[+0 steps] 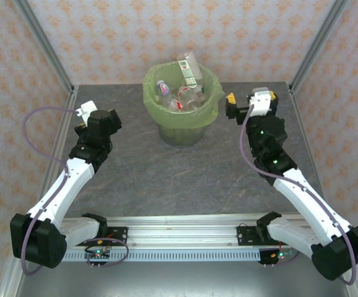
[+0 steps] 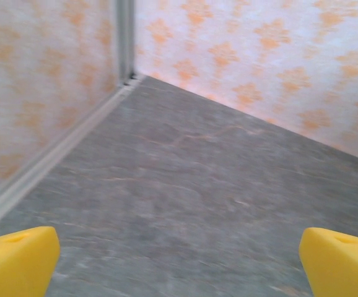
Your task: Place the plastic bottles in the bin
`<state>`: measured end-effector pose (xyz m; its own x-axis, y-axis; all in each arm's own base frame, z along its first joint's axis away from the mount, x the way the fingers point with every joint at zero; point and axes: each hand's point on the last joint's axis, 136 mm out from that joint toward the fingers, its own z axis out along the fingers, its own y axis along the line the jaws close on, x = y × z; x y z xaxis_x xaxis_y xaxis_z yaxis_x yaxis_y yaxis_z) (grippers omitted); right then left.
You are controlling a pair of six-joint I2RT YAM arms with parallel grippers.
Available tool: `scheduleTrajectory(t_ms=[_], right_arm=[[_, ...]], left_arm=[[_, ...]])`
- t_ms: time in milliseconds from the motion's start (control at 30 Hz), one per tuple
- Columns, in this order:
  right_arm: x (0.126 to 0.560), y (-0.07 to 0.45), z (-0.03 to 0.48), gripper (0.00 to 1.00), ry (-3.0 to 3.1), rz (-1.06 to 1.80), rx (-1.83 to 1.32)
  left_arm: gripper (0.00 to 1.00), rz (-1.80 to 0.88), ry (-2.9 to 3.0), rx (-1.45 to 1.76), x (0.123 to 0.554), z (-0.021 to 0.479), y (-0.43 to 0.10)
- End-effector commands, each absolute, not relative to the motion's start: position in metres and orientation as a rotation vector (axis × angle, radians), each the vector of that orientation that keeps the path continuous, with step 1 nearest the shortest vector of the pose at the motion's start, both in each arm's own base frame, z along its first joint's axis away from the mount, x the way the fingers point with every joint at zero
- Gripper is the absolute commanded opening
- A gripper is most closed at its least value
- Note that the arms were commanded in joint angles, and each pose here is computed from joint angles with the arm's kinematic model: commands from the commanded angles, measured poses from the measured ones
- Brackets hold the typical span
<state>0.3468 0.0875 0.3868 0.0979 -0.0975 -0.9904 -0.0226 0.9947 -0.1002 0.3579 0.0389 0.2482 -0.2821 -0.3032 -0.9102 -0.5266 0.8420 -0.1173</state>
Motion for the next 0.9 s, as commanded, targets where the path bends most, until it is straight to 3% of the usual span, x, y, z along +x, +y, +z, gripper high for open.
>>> scheduleTrajectory(t_ms=[0, 233, 433, 600, 867], right_arm=[[0.339, 0.036, 0.364, 0.99, 1.476, -0.196, 0.133], [0.336, -0.033, 0.261, 0.99, 1.601, -0.271, 0.442], [0.340, -0.070, 0.178, 0.99, 1.741, -0.303, 0.586], [0.349, -0.067, 0.141, 0.99, 1.825, -0.293, 0.530], [0.369, -0.055, 0.120, 0.99, 1.900, -0.256, 0.430]], left_arm=[[1.00, 0.459, 1.872, -0.683, 0.349, 0.230, 0.075], [1.00, 0.579, 1.867, -0.680, 0.350, 0.185, 0.094], [1.00, 0.506, 1.954, -0.580, 0.372, 0.143, 0.087], [1.00, 0.362, 1.957, -0.425, 0.383, 0.113, 0.066], [1.00, 0.330, 1.941, -0.337, 0.386, 0.107, 0.051]])
